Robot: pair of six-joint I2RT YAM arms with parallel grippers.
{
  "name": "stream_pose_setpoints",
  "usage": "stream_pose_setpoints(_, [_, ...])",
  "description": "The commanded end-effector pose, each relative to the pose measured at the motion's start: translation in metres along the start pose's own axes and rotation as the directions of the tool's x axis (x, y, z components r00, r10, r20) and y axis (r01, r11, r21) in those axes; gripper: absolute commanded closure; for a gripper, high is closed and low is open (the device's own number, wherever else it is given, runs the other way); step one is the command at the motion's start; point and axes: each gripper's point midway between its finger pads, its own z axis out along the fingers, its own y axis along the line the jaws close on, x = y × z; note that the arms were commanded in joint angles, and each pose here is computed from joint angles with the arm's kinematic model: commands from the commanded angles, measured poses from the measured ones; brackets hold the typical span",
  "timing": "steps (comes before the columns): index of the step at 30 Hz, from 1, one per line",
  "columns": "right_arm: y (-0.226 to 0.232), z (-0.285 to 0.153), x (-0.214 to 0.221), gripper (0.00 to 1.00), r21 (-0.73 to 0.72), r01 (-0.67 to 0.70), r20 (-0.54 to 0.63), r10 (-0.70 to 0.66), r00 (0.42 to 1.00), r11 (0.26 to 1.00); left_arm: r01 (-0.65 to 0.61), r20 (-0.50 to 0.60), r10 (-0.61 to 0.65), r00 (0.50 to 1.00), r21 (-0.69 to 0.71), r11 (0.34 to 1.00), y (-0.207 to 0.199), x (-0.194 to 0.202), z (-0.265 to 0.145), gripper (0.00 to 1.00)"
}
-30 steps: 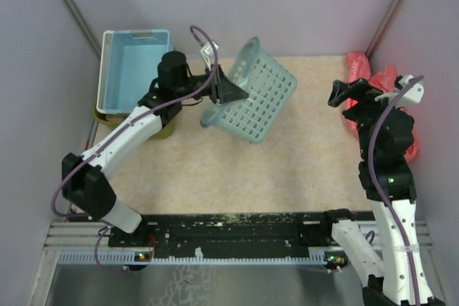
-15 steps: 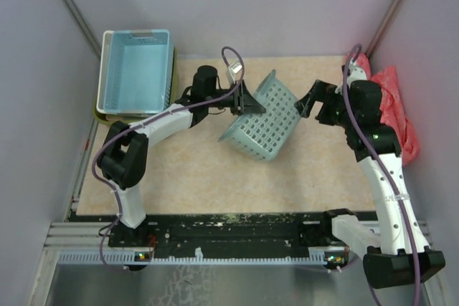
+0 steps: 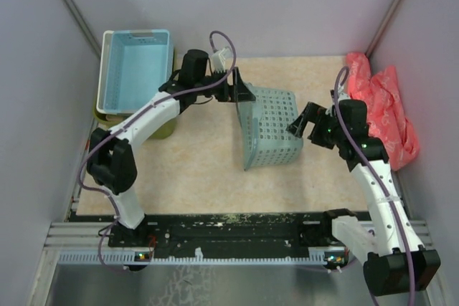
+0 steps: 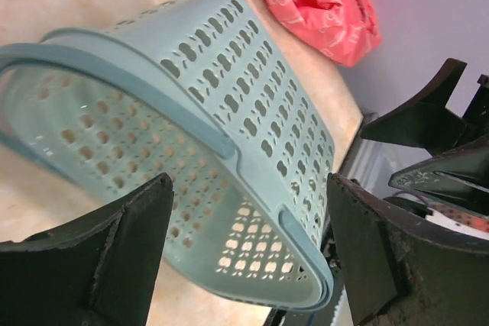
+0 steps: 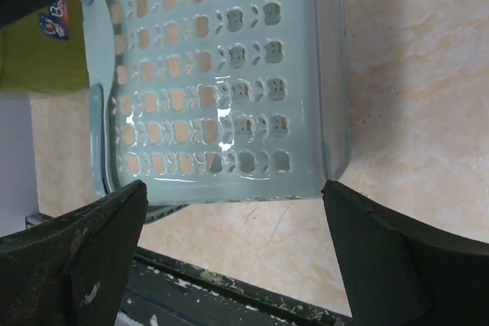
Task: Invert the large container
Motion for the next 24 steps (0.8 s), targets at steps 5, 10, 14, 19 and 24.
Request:
stream_pose_setpoints(5, [0.000,0.016,-0.024,0.02,0.004,-0.048,0.067,0.047,0.997,0.999,-0.130,0.030,0.137,0.990,-0.166,0.977,-0.014,0.001,-0.054,0.19])
stream_pose_setpoints(10, [-0.019,0.026,-0.047,0.02,-0.071,-0.182,0.106,0.188,0.976,0.981,-0.126,0.009,0.130,0.991,-0.177,0.976,-0.030,0.046,-0.059,0.20])
stream_pose_setpoints(14, [-0.019,0.040,-0.041,0.02,-0.183,-0.233,0.071,0.249,0.966,0.955,-0.148,-0.005,0.148,0.989,-0.111,0.983,-0.043,0.080,-0.063,0.16])
stream_pose_setpoints(19, [-0.009,0.041,-0.023,0.04,-0.276,-0.284,0.015,0.300,0.954,0.918,-0.184,0.026,0.186,0.982,-0.080,0.980,-0.046,0.101,-0.070,0.10])
stream_pose_setpoints(24, [0.004,0.040,-0.003,0.04,-0.321,-0.311,-0.045,0.313,0.949,0.894,-0.325,0.025,0.326,0.945,-0.035,0.945,-0.053,0.112,-0.074,0.03])
